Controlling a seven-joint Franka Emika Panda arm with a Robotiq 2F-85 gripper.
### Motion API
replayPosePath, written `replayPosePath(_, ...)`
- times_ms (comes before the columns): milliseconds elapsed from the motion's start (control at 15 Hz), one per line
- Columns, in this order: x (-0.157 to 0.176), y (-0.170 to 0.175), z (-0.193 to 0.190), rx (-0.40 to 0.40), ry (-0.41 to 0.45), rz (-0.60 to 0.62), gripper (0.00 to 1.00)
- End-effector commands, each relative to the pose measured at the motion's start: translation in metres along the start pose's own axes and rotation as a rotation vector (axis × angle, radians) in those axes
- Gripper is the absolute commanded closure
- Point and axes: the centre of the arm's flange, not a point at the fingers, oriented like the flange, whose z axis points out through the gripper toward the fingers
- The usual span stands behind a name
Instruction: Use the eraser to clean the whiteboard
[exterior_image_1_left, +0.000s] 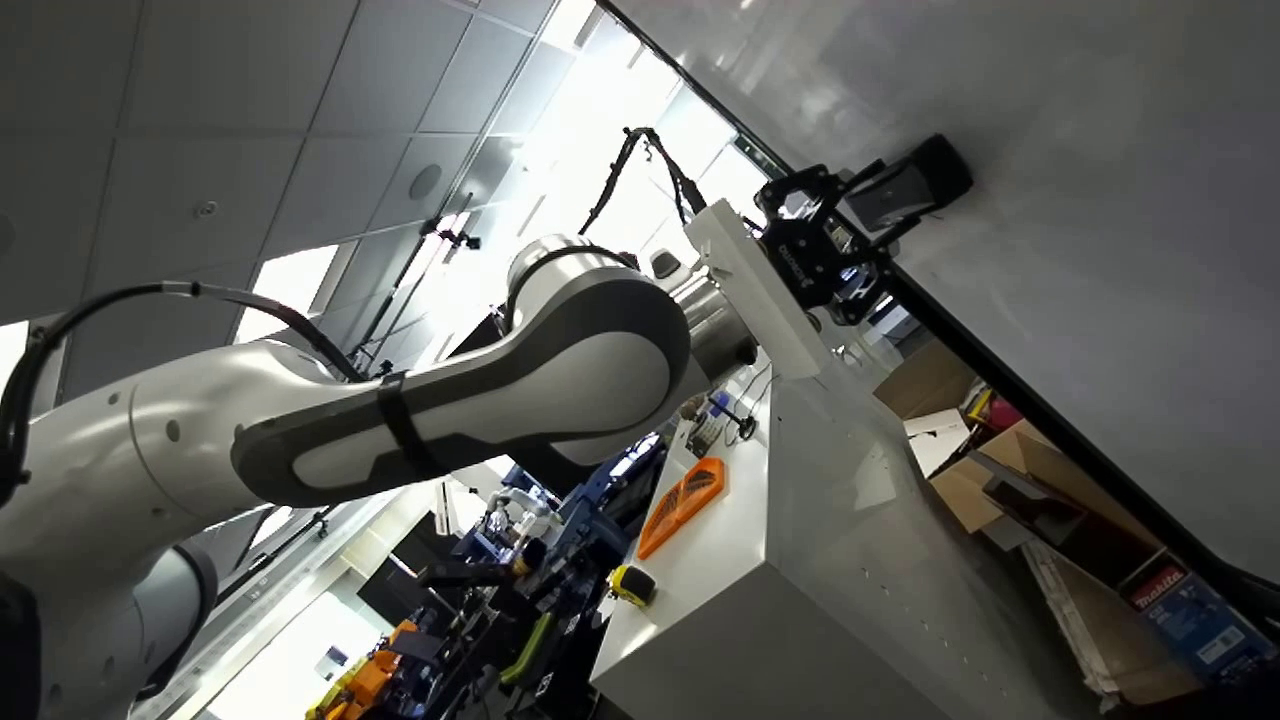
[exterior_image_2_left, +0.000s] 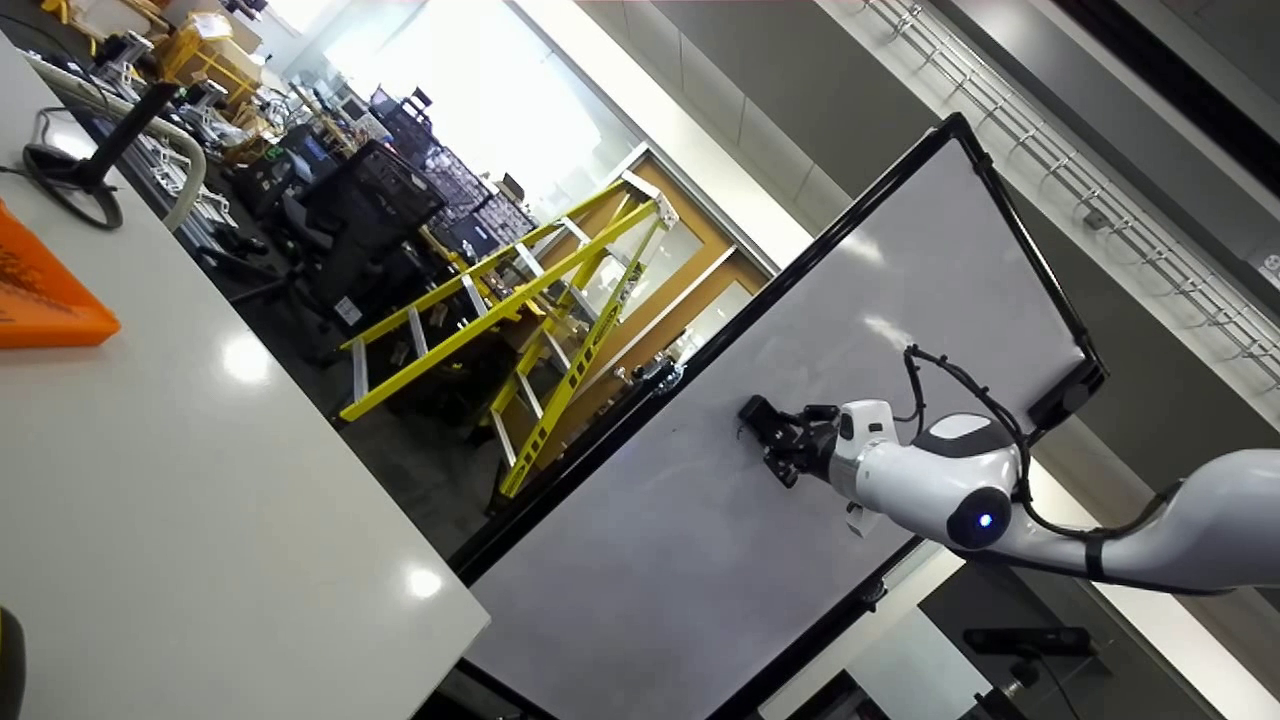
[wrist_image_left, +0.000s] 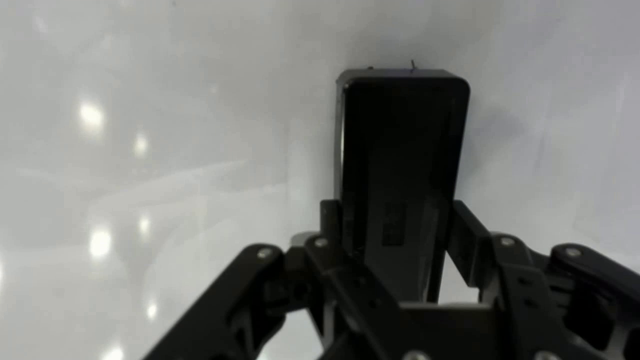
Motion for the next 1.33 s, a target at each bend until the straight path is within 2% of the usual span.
replayPosePath(0, -0.021, -0.025, 0.023, 0.01, -0.061, -0.019, 0.7)
replayPosePath(600, -0.027, -0.091, 0.028, 0.155, -0.073, -0.097, 0.7)
replayPosePath(867, -0.011, -0.094, 0.009, 0.207, 0.017, -0.078, 0.7)
replayPosePath(1067, 0.017, -0.084, -0.019, 0.251, 0.117, -0.054, 0.7)
replayPosePath(1267, 0.044, -0.075, -0.045, 0.308, 0.176, -0.053, 0.7)
